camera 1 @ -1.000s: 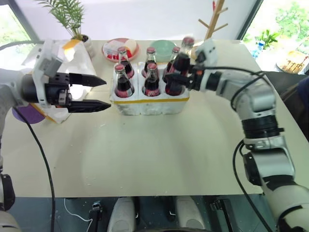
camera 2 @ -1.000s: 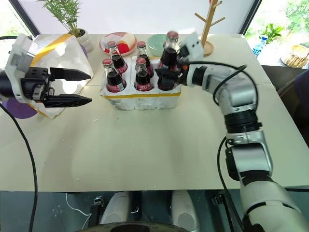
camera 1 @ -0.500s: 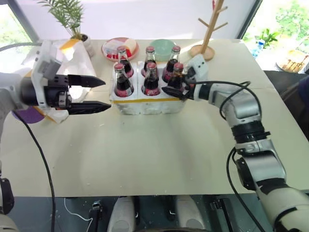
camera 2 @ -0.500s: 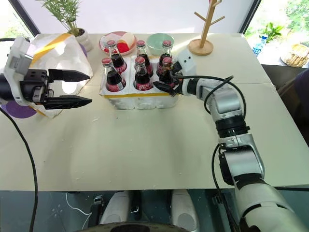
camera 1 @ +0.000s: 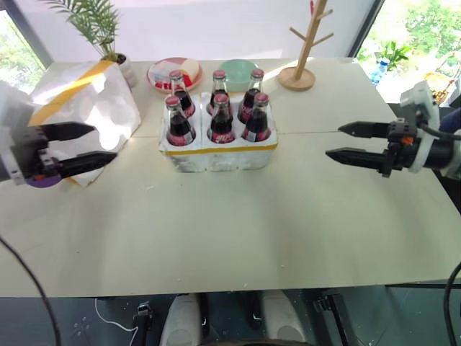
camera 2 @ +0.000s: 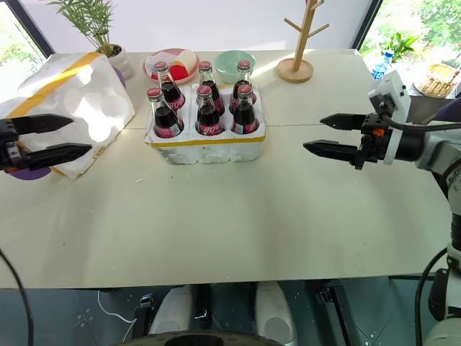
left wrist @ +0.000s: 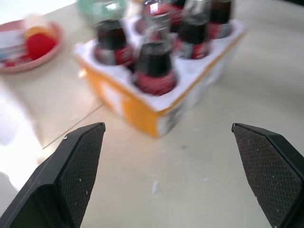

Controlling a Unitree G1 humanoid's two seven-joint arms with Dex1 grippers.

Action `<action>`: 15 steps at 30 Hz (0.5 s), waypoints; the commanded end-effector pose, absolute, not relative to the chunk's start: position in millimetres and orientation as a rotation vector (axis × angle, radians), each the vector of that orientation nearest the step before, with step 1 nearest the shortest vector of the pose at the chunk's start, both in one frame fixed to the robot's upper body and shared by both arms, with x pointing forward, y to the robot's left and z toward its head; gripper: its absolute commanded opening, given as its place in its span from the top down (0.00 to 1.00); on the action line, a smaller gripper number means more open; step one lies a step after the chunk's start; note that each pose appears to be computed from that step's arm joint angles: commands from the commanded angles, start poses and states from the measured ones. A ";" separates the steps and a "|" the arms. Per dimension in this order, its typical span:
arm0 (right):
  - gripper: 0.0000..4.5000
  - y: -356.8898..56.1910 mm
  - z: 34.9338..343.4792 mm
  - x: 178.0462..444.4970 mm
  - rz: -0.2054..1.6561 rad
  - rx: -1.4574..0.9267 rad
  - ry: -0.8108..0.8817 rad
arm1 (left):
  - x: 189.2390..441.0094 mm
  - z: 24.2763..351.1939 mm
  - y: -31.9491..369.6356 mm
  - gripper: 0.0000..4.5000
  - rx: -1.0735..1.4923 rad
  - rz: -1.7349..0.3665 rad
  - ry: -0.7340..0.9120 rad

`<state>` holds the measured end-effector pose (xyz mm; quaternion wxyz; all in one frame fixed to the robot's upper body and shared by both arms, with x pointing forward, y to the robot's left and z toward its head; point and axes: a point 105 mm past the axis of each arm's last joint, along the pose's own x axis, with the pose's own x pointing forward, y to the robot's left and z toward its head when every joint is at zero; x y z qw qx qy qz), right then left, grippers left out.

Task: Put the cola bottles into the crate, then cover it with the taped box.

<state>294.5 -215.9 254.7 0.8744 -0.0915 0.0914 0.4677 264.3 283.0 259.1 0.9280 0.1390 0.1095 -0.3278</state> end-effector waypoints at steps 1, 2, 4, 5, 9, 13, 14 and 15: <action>0.00 -213.6 276.1 272.5 1.049 -0.245 0.144 | 240.5 257.3 337.8 0.00 0.402 -0.500 0.343; 0.00 -213.2 277.0 271.1 1.057 -0.250 0.144 | 235.1 254.5 351.2 0.00 0.417 -0.469 0.388; 0.00 -213.0 277.9 275.0 1.053 -0.254 0.139 | 230.5 254.8 373.5 0.00 0.440 -0.419 0.450; 0.00 -212.7 277.9 278.9 1.047 -0.253 0.134 | 229.3 256.0 384.1 0.00 0.454 -0.397 0.480; 0.00 -209.3 274.4 290.8 1.037 -0.245 0.120 | 233.7 260.0 411.6 0.00 0.487 -0.337 0.565; 0.00 -203.1 271.6 293.1 1.056 -0.239 0.110 | 249.3 254.0 415.8 0.00 0.477 -0.355 0.622; 0.00 -202.6 270.9 293.6 1.056 -0.239 0.110 | 253.6 249.8 415.4 0.00 0.468 -0.367 0.645; 0.00 -202.3 270.3 293.8 1.055 -0.239 0.110 | 257.3 245.8 415.0 0.00 0.464 -0.379 0.669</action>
